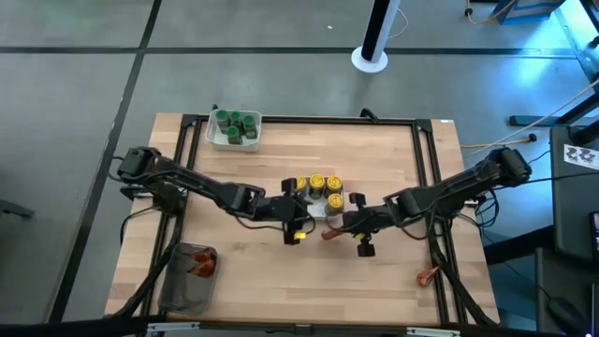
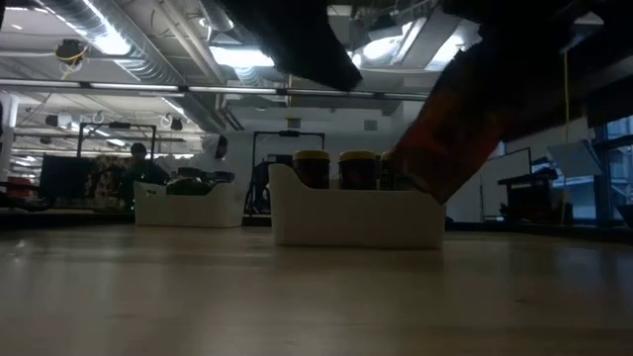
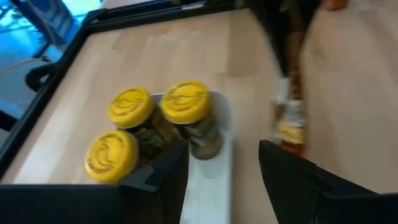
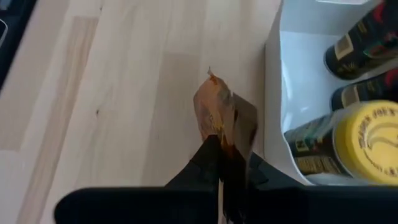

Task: Sort spices by type
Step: Put the orange seasoning pack into the black bin

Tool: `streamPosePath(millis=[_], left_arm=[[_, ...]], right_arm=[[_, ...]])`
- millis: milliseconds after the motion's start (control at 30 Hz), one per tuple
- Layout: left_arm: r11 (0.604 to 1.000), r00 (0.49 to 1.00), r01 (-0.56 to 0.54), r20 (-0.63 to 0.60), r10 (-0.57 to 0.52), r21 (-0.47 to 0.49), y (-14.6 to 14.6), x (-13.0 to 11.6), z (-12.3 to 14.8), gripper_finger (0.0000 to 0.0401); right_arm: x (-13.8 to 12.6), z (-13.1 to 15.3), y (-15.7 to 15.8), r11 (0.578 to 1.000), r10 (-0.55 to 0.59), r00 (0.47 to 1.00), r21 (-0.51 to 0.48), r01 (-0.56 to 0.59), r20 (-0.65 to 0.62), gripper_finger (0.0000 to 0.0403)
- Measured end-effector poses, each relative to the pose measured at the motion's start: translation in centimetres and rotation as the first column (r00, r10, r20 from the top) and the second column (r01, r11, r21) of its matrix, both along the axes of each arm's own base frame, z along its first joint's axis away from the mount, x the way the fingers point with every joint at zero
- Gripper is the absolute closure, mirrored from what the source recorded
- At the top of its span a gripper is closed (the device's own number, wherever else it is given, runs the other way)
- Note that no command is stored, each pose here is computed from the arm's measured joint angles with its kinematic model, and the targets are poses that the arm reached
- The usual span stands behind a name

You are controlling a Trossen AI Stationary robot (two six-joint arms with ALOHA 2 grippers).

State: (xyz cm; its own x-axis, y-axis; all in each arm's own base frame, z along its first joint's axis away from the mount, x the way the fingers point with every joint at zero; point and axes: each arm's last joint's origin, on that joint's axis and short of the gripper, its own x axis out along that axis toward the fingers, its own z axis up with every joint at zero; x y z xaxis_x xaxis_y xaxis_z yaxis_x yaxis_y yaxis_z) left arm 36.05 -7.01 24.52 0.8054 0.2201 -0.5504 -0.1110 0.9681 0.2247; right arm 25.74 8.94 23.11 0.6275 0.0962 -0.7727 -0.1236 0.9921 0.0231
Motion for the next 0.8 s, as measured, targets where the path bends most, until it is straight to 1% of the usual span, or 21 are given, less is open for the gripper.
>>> streamPosePath(millis=[133,300,467,533,667,800], left_arm=[[0.999,1.000,0.012,0.001,-0.012,-0.038,-1.6,-1.3,1.0,0.0223],[0.998,0.998,-0.001,-0.062,-0.003,-0.066,-3.3,-2.6,0.7,0.0223],[0.994,0.992,-0.041,-0.121,0.029,-0.097,-4.5,-3.6,0.1,0.0223],[0.994,0.991,-0.057,-0.124,0.046,-0.089,-4.8,-3.8,0.0,0.0223],[0.995,0.993,-0.048,-0.115,0.038,-0.087,-5.2,-3.9,0.1,0.0223],[0.995,0.993,-0.045,-0.112,0.035,-0.087,-5.3,-3.9,0.1,0.0223]], right_arm=[[1.5,0.7,0.6,1.000,0.013,0.998,-0.026,-0.015,-0.067,0.0391],[3.3,0.8,1.2,0.999,-0.018,0.981,-0.047,0.009,-0.194,0.0391],[5.1,0.0,2.1,1.000,-0.009,0.947,0.008,0.012,-0.320,0.0391],[5.7,-0.7,2.4,1.000,-0.013,0.938,0.022,0.022,-0.345,0.0391],[6.5,-2.2,2.6,0.999,-0.034,0.922,0.012,0.042,-0.385,0.0391],[6.9,-2.8,2.7,0.998,-0.047,0.918,0.013,0.057,-0.393,0.0390]])
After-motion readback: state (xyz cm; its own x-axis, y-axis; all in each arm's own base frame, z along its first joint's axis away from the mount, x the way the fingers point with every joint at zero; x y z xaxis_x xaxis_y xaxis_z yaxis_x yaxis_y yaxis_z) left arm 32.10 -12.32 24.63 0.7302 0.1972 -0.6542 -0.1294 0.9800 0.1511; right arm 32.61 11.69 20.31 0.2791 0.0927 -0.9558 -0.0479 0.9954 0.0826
